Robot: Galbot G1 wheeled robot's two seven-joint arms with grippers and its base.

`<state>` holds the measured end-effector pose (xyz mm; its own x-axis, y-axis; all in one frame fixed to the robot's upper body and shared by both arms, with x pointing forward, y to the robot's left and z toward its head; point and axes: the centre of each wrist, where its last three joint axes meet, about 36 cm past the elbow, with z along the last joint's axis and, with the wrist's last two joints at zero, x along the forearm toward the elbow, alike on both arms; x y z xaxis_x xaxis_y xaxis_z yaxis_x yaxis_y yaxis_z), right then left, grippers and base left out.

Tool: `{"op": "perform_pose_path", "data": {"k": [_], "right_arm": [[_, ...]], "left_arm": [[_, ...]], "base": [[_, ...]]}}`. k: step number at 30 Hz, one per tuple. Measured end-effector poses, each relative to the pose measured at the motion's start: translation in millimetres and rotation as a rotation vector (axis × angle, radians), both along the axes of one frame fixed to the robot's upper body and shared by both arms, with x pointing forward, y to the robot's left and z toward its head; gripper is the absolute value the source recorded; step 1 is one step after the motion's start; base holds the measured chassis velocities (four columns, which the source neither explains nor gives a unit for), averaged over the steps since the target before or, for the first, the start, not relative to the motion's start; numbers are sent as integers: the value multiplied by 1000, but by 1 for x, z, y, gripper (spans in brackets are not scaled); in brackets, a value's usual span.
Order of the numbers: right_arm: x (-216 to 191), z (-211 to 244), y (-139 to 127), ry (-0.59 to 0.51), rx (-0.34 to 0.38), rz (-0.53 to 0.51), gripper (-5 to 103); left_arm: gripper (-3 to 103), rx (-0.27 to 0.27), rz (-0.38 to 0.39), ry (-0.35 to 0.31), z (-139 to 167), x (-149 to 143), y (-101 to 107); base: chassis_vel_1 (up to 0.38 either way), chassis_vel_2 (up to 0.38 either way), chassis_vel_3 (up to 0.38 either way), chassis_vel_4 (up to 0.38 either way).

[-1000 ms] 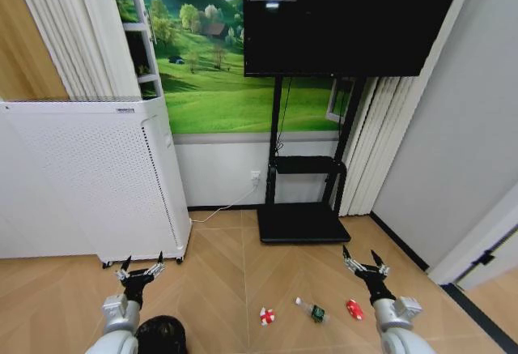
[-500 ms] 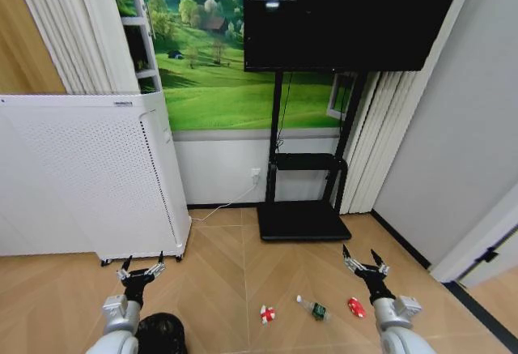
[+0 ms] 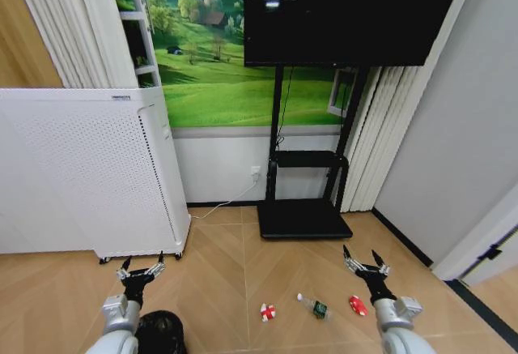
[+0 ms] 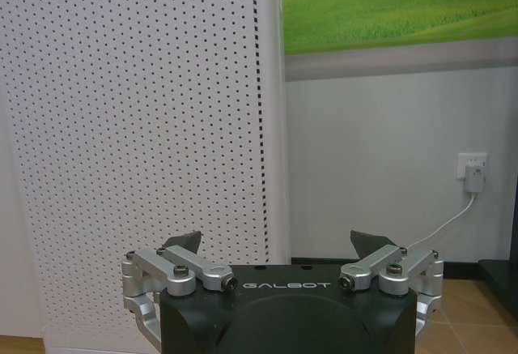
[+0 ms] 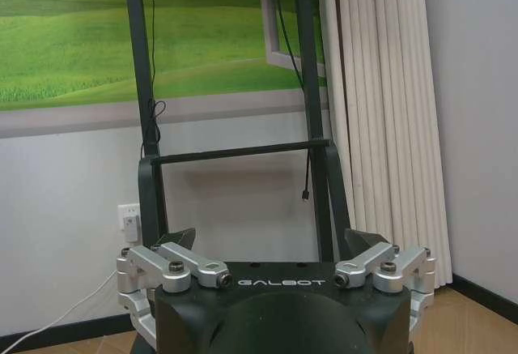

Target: Pick up the trash bin and place the garbage on the floor into it.

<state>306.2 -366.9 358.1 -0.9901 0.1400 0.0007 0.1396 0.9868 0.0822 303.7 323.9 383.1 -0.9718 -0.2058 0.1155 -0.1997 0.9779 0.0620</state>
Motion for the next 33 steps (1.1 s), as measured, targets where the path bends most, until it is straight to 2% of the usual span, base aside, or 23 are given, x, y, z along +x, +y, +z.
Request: {"op": "perform_pose_path", "data": {"k": [33], "right_arm": [[4,-4,1,1,7,-2,100]], "left_arm": [[100,7,-2,0,0,3,1]], "base": [[0,0,0,0]]}}
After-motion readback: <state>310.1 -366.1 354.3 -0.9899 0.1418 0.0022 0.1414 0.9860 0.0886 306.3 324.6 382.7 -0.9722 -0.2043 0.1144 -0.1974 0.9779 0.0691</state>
